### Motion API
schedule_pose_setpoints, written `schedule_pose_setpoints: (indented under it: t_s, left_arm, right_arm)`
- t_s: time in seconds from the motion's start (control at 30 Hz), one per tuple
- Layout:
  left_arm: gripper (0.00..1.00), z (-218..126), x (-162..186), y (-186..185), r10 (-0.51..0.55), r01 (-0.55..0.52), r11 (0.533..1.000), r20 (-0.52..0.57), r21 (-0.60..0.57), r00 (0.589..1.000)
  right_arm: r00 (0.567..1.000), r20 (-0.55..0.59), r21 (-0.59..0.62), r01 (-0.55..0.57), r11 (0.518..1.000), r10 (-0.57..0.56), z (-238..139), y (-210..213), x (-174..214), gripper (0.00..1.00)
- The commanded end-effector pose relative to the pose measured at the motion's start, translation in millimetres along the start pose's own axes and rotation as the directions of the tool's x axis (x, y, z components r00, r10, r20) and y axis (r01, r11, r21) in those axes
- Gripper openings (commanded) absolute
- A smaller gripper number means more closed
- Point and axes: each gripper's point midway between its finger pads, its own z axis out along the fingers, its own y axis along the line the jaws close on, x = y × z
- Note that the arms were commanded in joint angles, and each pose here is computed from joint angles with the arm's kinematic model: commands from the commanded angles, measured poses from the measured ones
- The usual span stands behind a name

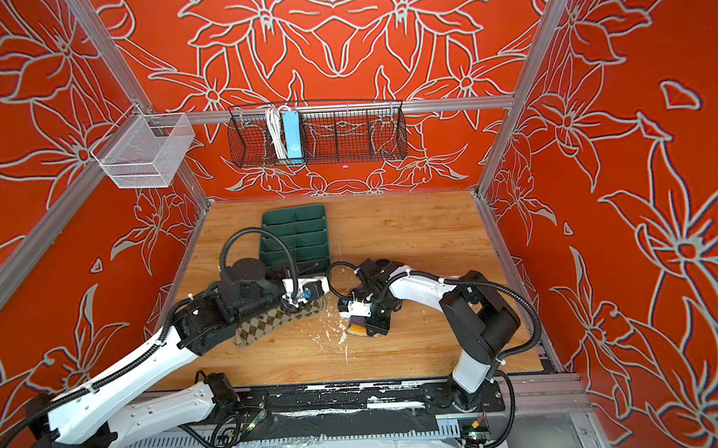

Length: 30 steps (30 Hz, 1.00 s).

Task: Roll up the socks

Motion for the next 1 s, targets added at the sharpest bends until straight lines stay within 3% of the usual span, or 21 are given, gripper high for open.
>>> schedule_pose_setpoints:
  t_s: [0.0, 0.27, 0.6, 0.77, 0.97]
  left_arm:
    - [0.54, 29, 26, -58, 0.162, -0.145, 0.977, -0.103, 0.159, 0.981]
    - [0.52, 76, 39, -151, 0.267, -0.211, 0.921, -0.135, 0.327, 0.954]
    - [0.52, 116, 51, -183, 0.227, -0.150, 0.922, -0.186, 0.358, 0.956]
    - [0.49, 135, 70, -200, 0.215, -0.111, 0.925, -0.259, 0.363, 0.942]
    - [0.38, 149, 95, -209, 0.212, -0.085, 0.935, -0.350, 0.345, 0.912]
  right_arm:
    - [0.999, -0.050, -0.108, 0.006, 0.994, -0.011, 6, 14, 11, 0.00]
    - [0.996, -0.093, -0.264, -0.043, 0.964, 0.019, 14, 15, 14, 0.00]
    - [0.980, -0.122, -0.411, -0.194, 0.891, 0.157, 13, 0, 4, 0.00]
    - [0.979, -0.118, -0.413, -0.200, 0.889, 0.165, 12, -2, 4, 0.00]
    - [0.980, -0.108, -0.404, -0.195, 0.894, 0.165, 12, -3, 3, 0.00]
